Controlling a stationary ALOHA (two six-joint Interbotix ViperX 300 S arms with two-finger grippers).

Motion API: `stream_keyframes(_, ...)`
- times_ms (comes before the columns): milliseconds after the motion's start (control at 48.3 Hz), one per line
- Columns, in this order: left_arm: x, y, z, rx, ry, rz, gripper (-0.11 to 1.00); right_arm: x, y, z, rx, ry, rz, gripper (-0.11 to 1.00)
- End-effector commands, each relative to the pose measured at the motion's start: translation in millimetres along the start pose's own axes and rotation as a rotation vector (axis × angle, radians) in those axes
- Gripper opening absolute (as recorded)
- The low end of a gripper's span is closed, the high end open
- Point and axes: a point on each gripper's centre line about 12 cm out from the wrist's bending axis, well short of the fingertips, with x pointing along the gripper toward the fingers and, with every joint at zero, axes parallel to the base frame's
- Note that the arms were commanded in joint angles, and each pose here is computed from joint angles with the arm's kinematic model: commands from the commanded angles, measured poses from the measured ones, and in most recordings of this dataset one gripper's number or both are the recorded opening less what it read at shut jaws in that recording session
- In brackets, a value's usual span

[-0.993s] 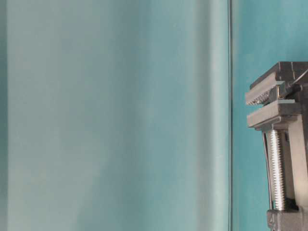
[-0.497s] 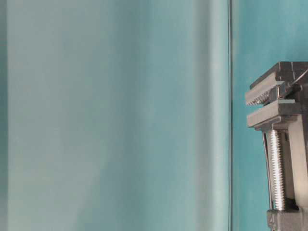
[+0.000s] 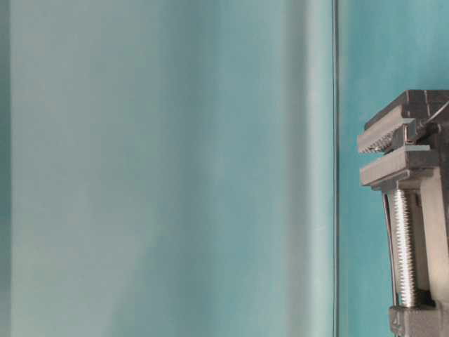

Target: Insert the USB cable into the fixed female connector.

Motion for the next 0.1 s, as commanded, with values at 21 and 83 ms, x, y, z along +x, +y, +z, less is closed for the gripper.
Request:
stream_keyframes(21,0.9,-1.1,5.1,-0.007,-0.013,-0.004,1.00,-1.3,1.2,8.5,-0.004,-0.020,-0.003,0.82)
stream_keyframes(83,0.9,-1.3,5.1,-0.007,-0.013,-0.005,1.00,-1.3,1.2,8.5,-0.004,-0.020,-0.003,0.82)
